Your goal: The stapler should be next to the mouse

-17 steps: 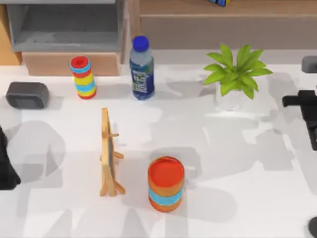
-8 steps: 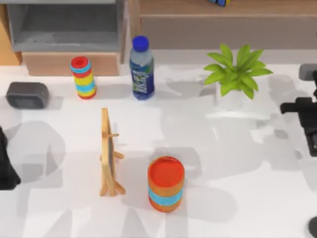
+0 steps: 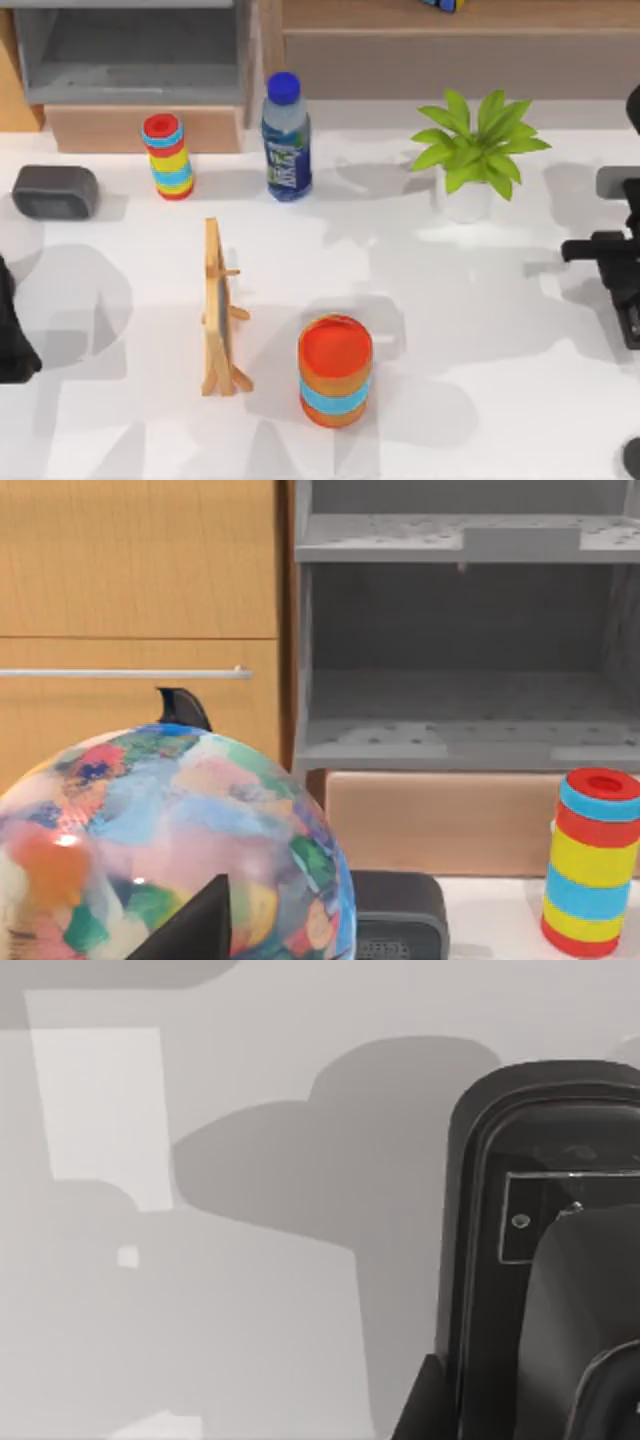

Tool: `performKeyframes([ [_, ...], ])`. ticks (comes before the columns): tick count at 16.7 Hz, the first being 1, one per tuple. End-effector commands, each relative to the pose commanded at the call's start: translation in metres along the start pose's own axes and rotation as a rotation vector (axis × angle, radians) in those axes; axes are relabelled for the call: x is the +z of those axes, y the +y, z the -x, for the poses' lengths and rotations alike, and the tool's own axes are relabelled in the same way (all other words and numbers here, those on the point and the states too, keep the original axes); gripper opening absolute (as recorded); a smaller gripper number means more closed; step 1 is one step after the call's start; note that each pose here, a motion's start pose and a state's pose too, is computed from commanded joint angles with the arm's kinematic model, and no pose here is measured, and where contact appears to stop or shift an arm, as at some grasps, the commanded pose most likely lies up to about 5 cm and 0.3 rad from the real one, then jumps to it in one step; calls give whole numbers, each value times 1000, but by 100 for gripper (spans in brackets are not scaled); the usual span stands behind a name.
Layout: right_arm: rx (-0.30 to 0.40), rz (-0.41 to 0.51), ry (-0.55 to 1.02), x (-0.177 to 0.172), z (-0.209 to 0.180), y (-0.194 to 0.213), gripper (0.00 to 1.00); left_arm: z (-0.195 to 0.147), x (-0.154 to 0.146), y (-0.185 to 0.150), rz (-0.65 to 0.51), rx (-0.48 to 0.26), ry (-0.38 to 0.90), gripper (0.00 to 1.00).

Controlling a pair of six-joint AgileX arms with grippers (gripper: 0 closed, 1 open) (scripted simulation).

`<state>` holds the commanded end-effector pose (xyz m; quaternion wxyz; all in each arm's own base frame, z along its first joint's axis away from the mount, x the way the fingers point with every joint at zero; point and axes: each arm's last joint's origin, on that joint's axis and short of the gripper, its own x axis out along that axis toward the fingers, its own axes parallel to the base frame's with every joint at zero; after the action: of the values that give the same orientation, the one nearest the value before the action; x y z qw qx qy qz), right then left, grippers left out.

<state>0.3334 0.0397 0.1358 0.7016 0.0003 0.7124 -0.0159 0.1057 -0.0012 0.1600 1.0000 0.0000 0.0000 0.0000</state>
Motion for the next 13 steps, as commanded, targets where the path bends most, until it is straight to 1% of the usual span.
performKeyframes([
  [1,0,0,0,0,0,0,0,0,0,0,0,0,0,100],
  [13,0,0,0,0,0,0,90,0,0,0,0,0,0,100],
])
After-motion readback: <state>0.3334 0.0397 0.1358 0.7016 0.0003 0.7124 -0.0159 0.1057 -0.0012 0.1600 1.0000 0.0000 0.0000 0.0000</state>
